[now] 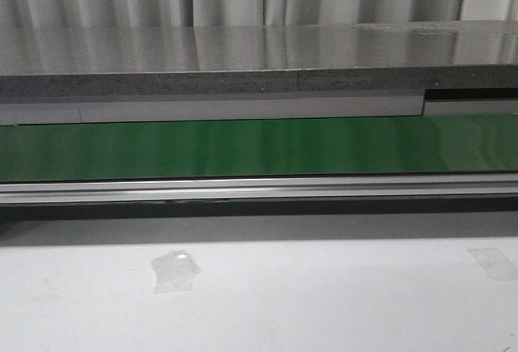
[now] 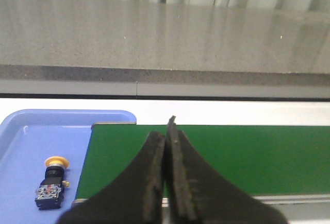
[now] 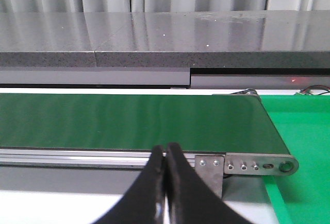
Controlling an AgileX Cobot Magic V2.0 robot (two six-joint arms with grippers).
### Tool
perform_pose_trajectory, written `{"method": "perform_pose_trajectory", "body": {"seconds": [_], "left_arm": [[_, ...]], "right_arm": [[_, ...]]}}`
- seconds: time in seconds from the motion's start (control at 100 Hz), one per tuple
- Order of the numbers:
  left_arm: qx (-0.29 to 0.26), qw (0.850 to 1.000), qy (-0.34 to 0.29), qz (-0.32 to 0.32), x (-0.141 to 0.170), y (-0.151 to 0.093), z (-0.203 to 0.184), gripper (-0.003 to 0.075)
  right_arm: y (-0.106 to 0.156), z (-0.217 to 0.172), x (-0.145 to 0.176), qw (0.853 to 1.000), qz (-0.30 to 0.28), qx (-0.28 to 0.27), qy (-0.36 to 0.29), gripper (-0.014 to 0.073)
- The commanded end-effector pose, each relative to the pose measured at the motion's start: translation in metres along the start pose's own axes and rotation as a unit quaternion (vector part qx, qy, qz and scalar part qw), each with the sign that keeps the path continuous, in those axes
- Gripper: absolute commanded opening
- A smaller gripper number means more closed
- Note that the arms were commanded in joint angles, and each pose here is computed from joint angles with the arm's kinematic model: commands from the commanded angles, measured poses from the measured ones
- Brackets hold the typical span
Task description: Move button from left to right
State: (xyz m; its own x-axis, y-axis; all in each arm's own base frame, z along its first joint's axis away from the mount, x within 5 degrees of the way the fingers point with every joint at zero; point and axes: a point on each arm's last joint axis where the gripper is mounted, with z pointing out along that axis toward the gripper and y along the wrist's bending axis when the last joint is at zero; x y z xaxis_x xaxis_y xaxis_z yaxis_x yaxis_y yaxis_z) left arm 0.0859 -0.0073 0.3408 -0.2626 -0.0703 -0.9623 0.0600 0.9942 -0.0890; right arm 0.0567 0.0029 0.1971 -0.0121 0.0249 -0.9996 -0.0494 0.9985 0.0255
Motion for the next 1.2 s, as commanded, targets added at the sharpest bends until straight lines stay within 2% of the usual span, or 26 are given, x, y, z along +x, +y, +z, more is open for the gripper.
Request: {"method": "perform_pose_trajectory", "body": {"seconds": [0.0,0.18,0.35,0.53,0.75,1.19], "left_arm": [[-0.008,1.0,0.012,0.011,-0.033,-0.001,0.005,-0.002],[-0.02,0.993,0.114,0.016,-0.065,-0.001,0.024,-0.002],[-0.053,0.975,0.217,-0.009,-0.077,0.008,0.054,-0.002],[-0.068,0.966,0.249,-0.018,-0.075,0.016,0.078,-0.002],[-0.064,0.959,0.275,0.002,-0.068,0.019,0.099,-0.002],[-0.062,0.958,0.28,0.0,-0.066,0.02,0.107,-0.0018]], "right_arm": [[0.0,-0.003,-0.014,0.998,-0.005,-0.001,-0.061,-0.0068],[0.0,-0.003,-0.014,0.998,-0.005,-0.001,-0.061,-0.0068],[0.0,-0.003,-0.014,0.998,-0.005,-0.001,-0.061,-0.0068],[0.0,-0.003,-0.014,0.998,-0.005,-0.001,-0.061,-0.0068],[0.0,-0.003,-0.014,0.998,-0.005,-0.001,-0.061,-0.0068],[0.0,-0.003,-0.014,0.998,-0.005,-0.001,-0.061,-0.0068]]}}
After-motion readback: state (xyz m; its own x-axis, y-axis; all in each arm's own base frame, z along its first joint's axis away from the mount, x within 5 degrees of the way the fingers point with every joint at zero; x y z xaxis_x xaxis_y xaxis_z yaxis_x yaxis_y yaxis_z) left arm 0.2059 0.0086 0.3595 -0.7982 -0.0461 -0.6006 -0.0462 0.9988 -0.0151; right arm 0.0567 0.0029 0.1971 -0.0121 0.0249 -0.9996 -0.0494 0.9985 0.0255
